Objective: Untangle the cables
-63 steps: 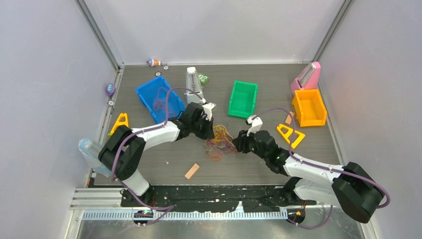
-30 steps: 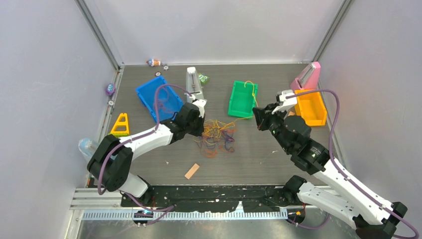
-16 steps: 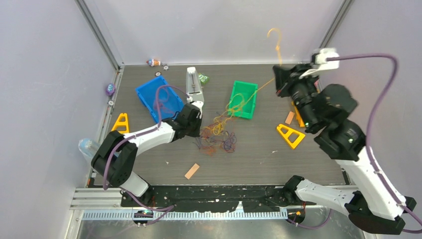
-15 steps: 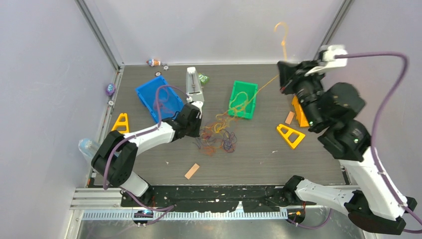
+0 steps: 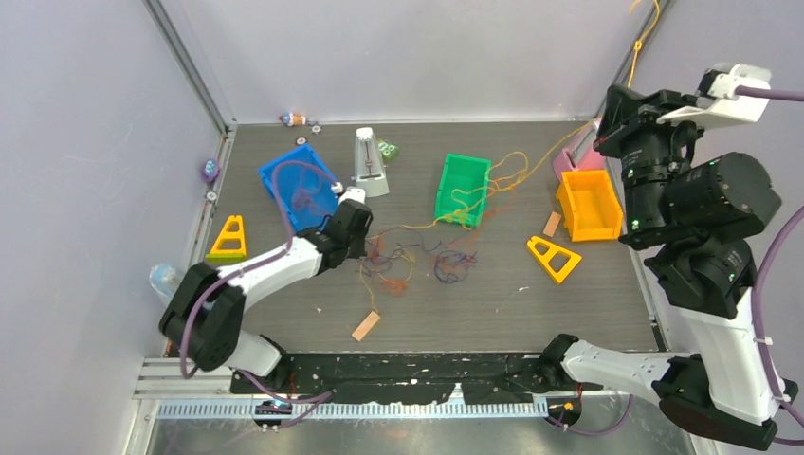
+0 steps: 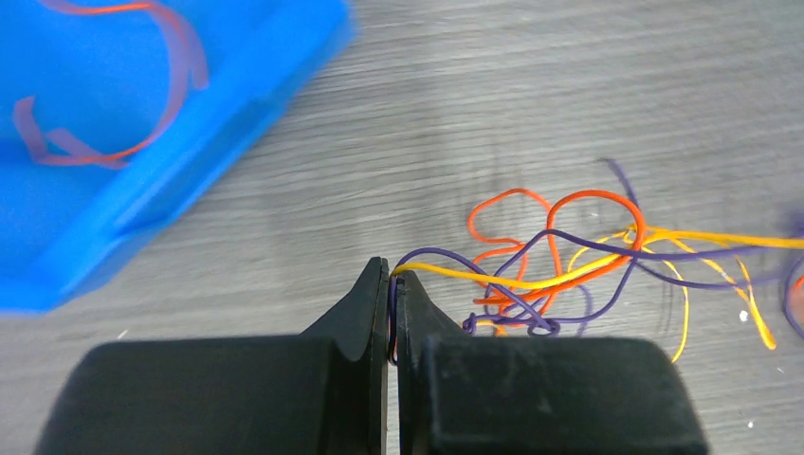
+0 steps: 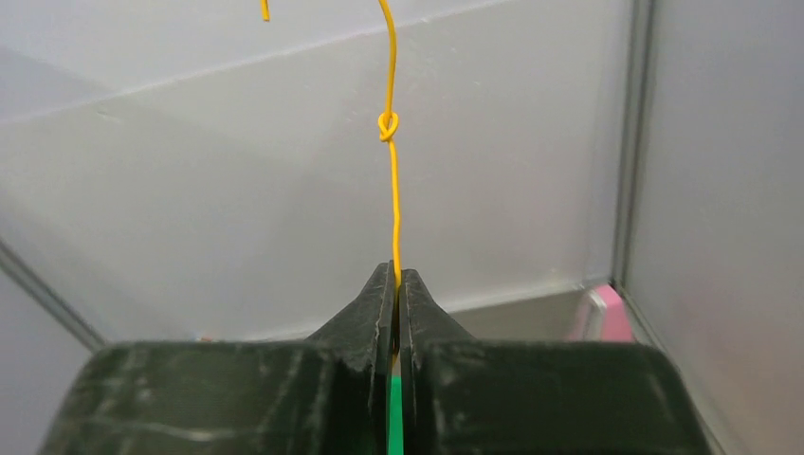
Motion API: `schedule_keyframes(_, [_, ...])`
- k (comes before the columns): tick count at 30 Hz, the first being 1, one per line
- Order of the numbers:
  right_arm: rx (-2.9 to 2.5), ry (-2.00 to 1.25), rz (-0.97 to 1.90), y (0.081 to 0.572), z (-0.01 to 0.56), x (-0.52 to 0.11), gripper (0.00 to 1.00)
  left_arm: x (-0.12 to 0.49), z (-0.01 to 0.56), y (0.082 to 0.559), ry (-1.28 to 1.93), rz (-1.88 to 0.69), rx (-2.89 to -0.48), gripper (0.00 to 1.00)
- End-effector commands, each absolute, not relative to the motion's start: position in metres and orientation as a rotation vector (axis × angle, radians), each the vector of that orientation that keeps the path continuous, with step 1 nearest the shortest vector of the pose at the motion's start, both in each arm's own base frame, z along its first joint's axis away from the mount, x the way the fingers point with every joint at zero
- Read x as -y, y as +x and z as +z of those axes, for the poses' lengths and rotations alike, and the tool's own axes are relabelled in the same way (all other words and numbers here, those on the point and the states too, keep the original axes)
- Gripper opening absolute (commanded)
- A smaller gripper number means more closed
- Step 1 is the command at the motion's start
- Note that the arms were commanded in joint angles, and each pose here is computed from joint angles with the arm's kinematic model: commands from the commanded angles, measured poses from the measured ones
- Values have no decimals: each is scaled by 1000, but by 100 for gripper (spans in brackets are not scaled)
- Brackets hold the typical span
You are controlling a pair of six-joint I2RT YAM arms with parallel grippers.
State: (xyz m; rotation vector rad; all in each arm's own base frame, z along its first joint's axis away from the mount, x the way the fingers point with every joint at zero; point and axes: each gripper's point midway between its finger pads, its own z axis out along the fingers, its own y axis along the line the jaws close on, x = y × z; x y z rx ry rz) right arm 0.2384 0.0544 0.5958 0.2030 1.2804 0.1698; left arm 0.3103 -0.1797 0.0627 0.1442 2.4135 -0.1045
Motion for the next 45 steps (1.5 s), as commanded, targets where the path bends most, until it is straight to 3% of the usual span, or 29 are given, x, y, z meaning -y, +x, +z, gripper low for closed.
schedule_keyframes(1, [-1349, 403, -97, 240, 556, -10, 5, 122, 101, 314, -138, 79, -2222, 0])
schedule_keyframes(5, [-1377, 502, -239, 233, 510, 19, 5, 98, 112, 308, -242, 91, -2146, 0])
schedule_keyframes(13, [-1637, 258, -140, 264, 395, -34, 5, 106, 117, 311, -200, 44, -2137, 0])
schedule_keyframes(17, [-1767, 2, 81, 262, 346, -85, 5, 117, 119, 312, -132, -38, -2121, 0])
schedule_keyframes(24, [-1805, -482, 690, 205, 306, -188, 6, 160, 123, 310, 66, -275, -2118, 0])
schedule_keyframes(31, [-1993, -553, 732, 193, 249, -197, 18, 176, 131, 306, 136, -386, -2066, 0])
schedule_keyframes(33, [-2081, -514, 677, 199, 228, -193, 52, 179, 134, 305, 151, -406, -2055, 0])
schedule_keyframes(34, [-2128, -505, 651, 203, 216, -192, 75, 181, 135, 304, 162, -422, -2048, 0])
schedule_keyframes(36, [-2165, -490, 626, 211, 204, -195, 91, 188, 141, 301, 196, -465, -2023, 0])
schedule_keyframes(39, [-2157, -526, 662, 224, 196, -215, 95, 192, 148, 297, 220, -510, -1977, 0])
schedule_keyframes(45, [-2104, -584, 700, 249, 188, -256, 90, 209, 159, 289, 301, -622, -1918, 0])
